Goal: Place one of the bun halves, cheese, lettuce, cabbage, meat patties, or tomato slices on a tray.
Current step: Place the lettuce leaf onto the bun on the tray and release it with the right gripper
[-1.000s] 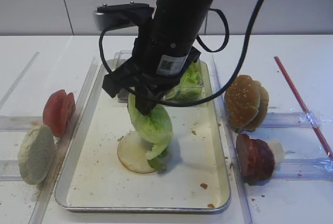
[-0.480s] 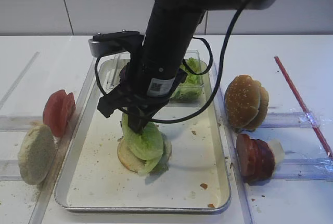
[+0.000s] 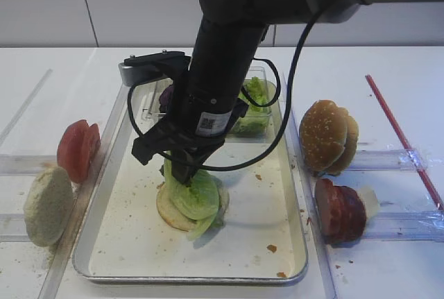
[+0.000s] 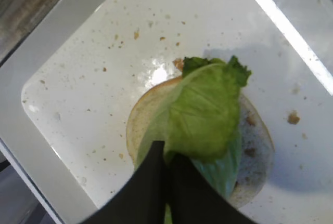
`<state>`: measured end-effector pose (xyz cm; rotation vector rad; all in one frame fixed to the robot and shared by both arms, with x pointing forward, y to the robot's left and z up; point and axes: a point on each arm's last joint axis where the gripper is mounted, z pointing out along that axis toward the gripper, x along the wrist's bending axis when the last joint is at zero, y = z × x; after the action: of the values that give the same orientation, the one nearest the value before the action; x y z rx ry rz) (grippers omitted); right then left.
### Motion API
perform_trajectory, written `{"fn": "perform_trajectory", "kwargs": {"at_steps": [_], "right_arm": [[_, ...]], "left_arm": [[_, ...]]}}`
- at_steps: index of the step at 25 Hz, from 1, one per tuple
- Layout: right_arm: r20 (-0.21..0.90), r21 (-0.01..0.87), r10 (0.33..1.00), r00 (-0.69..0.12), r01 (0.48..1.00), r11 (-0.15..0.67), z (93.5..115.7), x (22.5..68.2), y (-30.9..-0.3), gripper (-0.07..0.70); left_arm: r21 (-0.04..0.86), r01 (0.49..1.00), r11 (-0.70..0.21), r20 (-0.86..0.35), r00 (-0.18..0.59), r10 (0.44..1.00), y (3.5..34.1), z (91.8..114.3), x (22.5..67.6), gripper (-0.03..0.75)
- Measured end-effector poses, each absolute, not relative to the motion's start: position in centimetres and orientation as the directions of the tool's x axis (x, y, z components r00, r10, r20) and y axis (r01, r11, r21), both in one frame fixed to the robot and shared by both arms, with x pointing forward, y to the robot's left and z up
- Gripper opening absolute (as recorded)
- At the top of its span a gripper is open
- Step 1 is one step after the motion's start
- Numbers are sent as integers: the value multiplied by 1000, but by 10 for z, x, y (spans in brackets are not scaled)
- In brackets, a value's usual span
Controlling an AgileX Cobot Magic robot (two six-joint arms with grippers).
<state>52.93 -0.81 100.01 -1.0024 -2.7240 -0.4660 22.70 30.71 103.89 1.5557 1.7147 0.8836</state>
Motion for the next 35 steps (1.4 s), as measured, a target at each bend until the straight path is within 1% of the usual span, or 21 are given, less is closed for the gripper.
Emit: {"fn": "perform_trajectory", "kwargs": {"at_steps": [5, 10, 15, 17, 18, 19, 22, 23, 24, 26, 30, 35], "right_arm": [[293, 220, 594, -749, 658, 720, 999, 529, -8, 15], [301, 188, 601, -740, 664, 724, 985, 532, -6, 15], [291, 182, 601, -744, 660, 729, 983, 533, -6, 20], [294, 174, 600, -744, 659, 732, 983, 532, -7, 59], [300, 168, 600, -742, 660, 732, 983, 531, -7, 104], [305, 166, 600, -740, 661, 732, 983, 531, -7, 169], [313, 154, 605, -732, 668, 728, 983, 530, -7, 399], [314, 151, 609, -728, 672, 725, 983, 530, -7, 456], [315, 149, 613, -725, 675, 722, 983, 530, -7, 484], [315, 149, 614, -724, 677, 721, 983, 530, -7, 502], [319, 142, 611, -725, 674, 725, 986, 530, -6, 486], [319, 182, 588, -743, 657, 731, 1009, 535, -1, 456]], "left_arm": [[828, 557, 68, -26, -83, 996, 307, 1039, 227, 445], [828, 557, 68, -26, -83, 996, 307, 1039, 227, 445], [828, 557, 68, -26, -83, 996, 307, 1039, 227, 445], [828, 557, 68, -26, -83, 996, 307, 1039, 227, 445], [828, 557, 68, -26, -83, 996, 307, 1039, 227, 445], [828, 557, 68, -26, -83, 996, 307, 1039, 227, 445], [828, 557, 68, -26, -83, 996, 307, 1039, 227, 445], [828, 557, 68, -26, -83, 996, 307, 1039, 227, 445], [828, 557, 68, -26, -83, 996, 307, 1039, 227, 445], [828, 557, 68, -26, -83, 996, 307, 1039, 227, 445], [828, 557, 68, -26, -83, 996, 307, 1039, 227, 445], [828, 557, 68, -26, -83, 996, 307, 1039, 227, 445]]}}
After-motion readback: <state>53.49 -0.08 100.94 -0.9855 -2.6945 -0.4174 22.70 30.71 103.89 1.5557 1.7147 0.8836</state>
